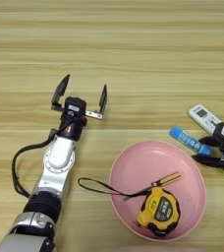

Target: Move the objects on the table

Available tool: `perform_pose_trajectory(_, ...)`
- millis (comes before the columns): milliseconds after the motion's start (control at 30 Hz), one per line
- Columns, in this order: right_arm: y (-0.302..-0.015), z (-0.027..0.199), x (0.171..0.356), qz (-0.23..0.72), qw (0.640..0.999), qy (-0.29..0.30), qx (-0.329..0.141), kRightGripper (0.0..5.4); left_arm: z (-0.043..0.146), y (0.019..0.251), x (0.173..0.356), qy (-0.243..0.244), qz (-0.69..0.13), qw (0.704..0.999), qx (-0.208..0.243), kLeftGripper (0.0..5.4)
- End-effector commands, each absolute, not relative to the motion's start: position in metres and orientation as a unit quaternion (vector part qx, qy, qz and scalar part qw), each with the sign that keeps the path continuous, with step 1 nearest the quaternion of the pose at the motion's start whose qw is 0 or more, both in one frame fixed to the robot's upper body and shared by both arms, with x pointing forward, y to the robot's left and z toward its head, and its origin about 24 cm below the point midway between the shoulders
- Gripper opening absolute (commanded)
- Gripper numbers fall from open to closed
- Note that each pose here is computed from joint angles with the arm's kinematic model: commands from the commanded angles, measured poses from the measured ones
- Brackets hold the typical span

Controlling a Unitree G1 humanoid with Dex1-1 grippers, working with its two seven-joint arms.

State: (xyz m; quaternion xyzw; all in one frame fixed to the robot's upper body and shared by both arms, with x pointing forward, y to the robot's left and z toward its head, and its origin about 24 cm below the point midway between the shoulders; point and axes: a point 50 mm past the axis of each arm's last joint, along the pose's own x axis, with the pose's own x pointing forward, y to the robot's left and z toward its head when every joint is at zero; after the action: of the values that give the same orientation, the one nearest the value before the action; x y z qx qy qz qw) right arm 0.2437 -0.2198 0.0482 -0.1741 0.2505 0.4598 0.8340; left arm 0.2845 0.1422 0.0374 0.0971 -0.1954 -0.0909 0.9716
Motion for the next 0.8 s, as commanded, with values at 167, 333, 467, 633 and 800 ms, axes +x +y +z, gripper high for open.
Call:
perform_pose_trajectory(167, -0.211, 0.092, 0.254, 0.47, 0.85, 0.127, -0.2, 3.94, 0.039, 0.141, 0.287, -0.2, -0.094, 0.97, 0.104, 5.4)
perform_pose_trajectory(333, -0.205, 0.104, 0.252, 0.487, 0.847, 0.079, -0.195, 4.58, 0.039, 0.139, 0.286, -0.2, -0.095, 0.969, 0.105, 5.4)
perform_pose_trajectory(467, -0.202, 0.104, 0.25, 0.511, 0.834, 0.07, -0.196, 4.97, 0.039, 0.138, 0.286, -0.201, -0.095, 0.969, 0.106, 5.4)
perform_pose_trajectory(633, -0.197, 0.1, 0.245, 0.562, 0.799, 0.084, -0.198, 5.37, 0.039, 0.138, 0.287, -0.2, -0.095, 0.969, 0.108, 5.4)
perform_pose_trajectory(800, -0.189, 0.093, 0.24, 0.615, 0.75, 0.111, -0.216, 5.37, 0.039, 0.139, 0.286, -0.2, -0.093, 0.969, 0.107, 5.4)
